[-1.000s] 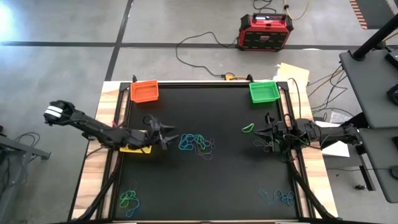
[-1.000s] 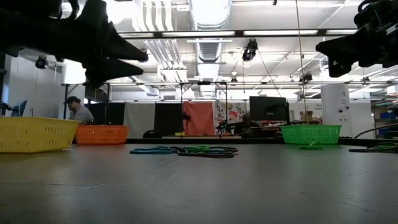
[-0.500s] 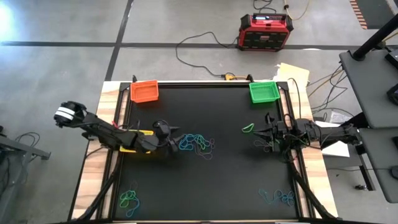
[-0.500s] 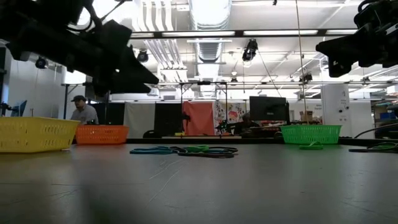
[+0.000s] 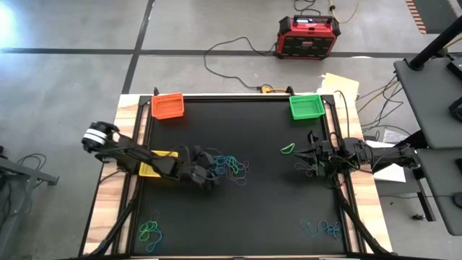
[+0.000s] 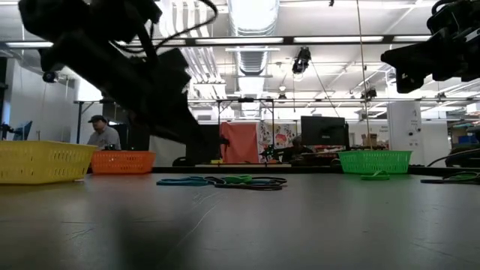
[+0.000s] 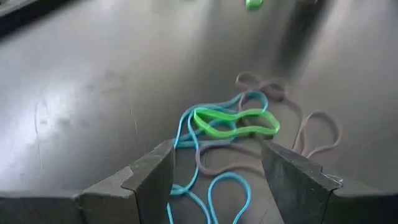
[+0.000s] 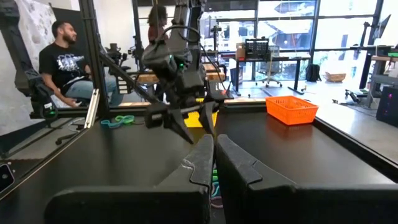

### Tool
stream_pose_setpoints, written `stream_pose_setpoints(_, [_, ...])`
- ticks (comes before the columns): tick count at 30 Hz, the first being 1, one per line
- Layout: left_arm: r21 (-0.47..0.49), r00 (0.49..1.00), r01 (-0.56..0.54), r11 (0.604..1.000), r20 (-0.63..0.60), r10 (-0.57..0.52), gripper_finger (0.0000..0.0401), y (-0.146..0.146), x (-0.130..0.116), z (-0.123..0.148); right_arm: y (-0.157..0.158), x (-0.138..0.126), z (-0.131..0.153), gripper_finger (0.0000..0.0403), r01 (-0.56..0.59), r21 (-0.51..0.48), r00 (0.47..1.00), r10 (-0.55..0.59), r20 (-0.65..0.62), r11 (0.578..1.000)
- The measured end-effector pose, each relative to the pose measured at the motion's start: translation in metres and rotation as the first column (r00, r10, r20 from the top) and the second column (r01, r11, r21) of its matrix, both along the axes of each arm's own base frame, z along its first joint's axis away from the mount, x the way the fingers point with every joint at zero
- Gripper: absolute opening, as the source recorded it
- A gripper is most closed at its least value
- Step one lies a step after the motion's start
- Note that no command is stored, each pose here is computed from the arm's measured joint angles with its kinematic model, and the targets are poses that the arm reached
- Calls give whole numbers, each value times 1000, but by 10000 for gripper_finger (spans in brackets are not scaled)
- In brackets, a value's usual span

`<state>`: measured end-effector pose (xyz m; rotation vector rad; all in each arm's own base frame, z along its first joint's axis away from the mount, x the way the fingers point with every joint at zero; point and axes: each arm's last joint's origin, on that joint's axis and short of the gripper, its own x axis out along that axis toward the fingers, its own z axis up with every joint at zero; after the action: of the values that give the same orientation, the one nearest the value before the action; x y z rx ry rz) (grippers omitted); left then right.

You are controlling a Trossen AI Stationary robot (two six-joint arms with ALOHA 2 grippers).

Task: Sort rubber bands into baskets
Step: Put the blue rubber band into the yellow bin

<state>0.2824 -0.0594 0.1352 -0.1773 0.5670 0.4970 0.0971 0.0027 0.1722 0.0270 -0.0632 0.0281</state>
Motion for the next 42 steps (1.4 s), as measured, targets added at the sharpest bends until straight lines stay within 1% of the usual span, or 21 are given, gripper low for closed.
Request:
stream_pose_setpoints(4, [-1,999,-10,1000,-50,10,223,-3,10,-5,0,0,0,9,0,0,1000,0,0,1000])
stream_pose_setpoints(7, [11,994,-13,1000,-112,15,223,-5,13,-16,0,0,0,9,0,0,1000,0,0,1000])
stream_pose_setpoints(9, [16,991,-9,1000,-131,11,223,-7,14,-22,0,0,0,9,0,0,1000,0,0,1000])
stream_pose_setpoints(12, [3,993,13,1000,-120,-12,223,-11,10,-29,0,0,0,9,0,0,1000,0,-1,1000])
stream_pose_setpoints(17, [-4,990,29,1000,-137,-29,223,-17,-1,-38,0,0,0,9,0,0,1000,0,0,1000])
stream_pose_setpoints(23, [-25,995,54,998,-83,-56,218,-17,-5,-45,0,0,-1,9,0,0,1000,0,-6,1000])
stream_pose_setpoints(25, [-32,995,45,998,-85,-48,204,-16,-5,-50,0,0,-1,9,0,0,1000,0,-6,1000])
stream_pose_setpoints(28, [-67,995,7,998,-101,-14,163,-10,-6,-59,0,0,-1,9,0,0,1000,0,-6,1000])
stream_pose_setpoints(33, [-64,995,-62,996,-87,56,59,-7,-8,-66,0,0,-1,9,0,0,1000,0,-6,1000])
stream_pose_setpoints(35, [-66,994,-74,995,-79,69,19,-6,-9,-66,0,0,-1,9,0,0,1000,0,-6,1000])
stream_pose_setpoints(36, [-69,995,-75,995,-74,70,11,-6,-9,-66,0,0,-1,9,0,0,1000,0,-6,1000])
stream_pose_setpoints(42, [-72,999,-15,997,-37,13,3,-13,-10,-54,0,0,-1,9,0,-1,1000,0,-6,1000])
